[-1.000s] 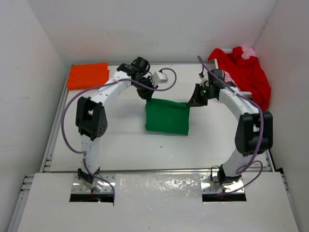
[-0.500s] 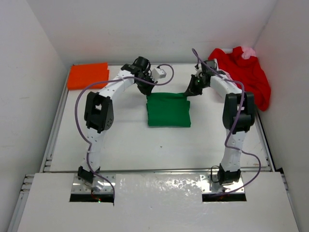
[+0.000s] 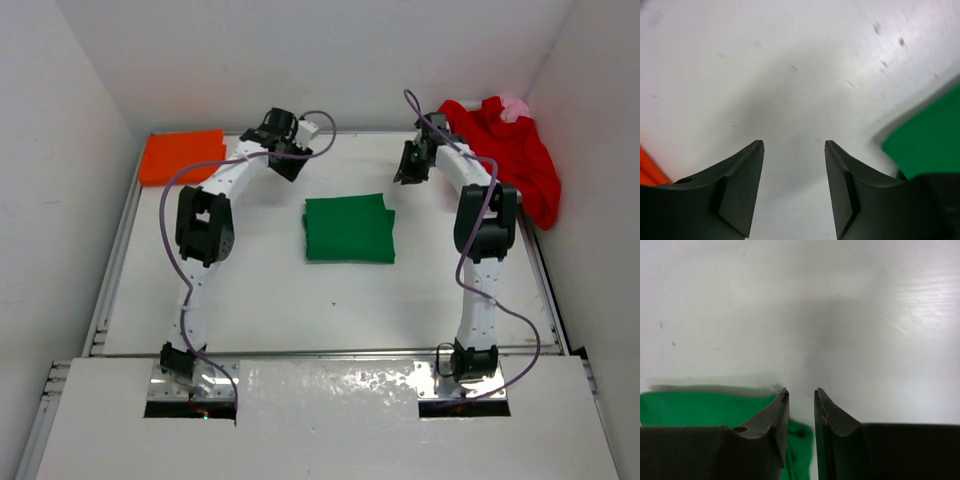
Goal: Fold and stack the t-shirts
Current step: Fold the long partially folded tshirt into a neat square, then put the neatly folded tshirt into the corner of the board with the left arm
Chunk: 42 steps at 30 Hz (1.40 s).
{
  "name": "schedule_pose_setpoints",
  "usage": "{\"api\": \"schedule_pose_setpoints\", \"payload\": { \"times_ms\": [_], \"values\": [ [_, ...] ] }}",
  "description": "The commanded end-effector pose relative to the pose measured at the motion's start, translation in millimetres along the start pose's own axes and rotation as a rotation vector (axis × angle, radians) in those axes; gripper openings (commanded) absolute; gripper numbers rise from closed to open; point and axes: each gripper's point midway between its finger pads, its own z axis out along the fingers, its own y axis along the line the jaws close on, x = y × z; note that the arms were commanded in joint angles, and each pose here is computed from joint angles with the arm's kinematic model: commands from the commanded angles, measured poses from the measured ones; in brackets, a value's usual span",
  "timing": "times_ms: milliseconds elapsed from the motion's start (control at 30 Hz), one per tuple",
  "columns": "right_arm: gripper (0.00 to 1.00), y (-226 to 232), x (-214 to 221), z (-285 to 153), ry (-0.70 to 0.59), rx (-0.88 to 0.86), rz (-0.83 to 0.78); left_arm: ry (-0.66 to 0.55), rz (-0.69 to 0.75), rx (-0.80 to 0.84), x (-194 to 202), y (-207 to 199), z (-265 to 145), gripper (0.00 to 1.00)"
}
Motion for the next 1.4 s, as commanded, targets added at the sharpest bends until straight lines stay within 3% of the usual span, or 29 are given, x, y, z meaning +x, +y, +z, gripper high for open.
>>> {"api": "schedule_pose_setpoints", "payload": {
  "times_ms": [0, 133, 167, 267, 400, 633, 800, 1033, 1133, 1267, 1367],
  "values": [
    [0.24, 15.7, -30.2, -62.0, -0.171, 0.043, -0.115, -0.237, -0.117, -0.099, -66.7, 41.6, -58.2, 0.49],
    [0.17, 56.9, 14.5, -77.7, -0.201, -0.059, -0.19, -0.287, -0.066, 0.157, -64.6, -38.7, -84.8, 0.44],
    [0.14, 58.3, 33.1, -69.0, -0.187, -0.09, -0.149, -0.277, -0.044, 0.221, -61.0, -66.2, -84.5, 0.43],
    [0.11, 76.2, 53.9, -67.3, -0.178, -0.193, -0.092, -0.203, -0.054, 0.398, -30.0, -127.1, -78.3, 0.4],
    [0.1, 78.4, 75.9, -37.1, -0.119, -0.243, -0.024, -0.101, -0.059, 0.508, 6.6, -172.8, -65.6, 0.37],
    [0.04, 30.6, 95.1, 0.0, -0.072, -0.136, 0.121, 0.034, -0.045, 0.362, 60.9, -159.5, -38.1, 0.34],
    [0.02, 20.4, 103.5, 10.3, -0.027, -0.101, 0.094, 0.091, -0.045, 0.353, 87.1, -162.0, -27.1, 0.36],
    [0.02, 22.5, 90.4, 4.6, -0.047, -0.093, 0.063, 0.103, -0.006, 0.269, 92.7, -139.9, -32.6, 0.39],
    [0.05, 36.6, 73.8, -11.6, -0.074, -0.121, 0.004, 0.08, -0.033, 0.231, 84.6, -123.5, -40.6, 0.39],
    [0.13, 45.5, 48.6, -47.5, -0.125, -0.086, -0.083, -0.045, -0.081, 0.157, 37.6, -95.7, -77.7, 0.39],
    [0.29, 32.6, 47.2, -74.5, -0.124, 0.017, -0.131, -0.137, -0.233, 0.123, 14.3, -79.8, -101.2, 0.44]
  ]
}}
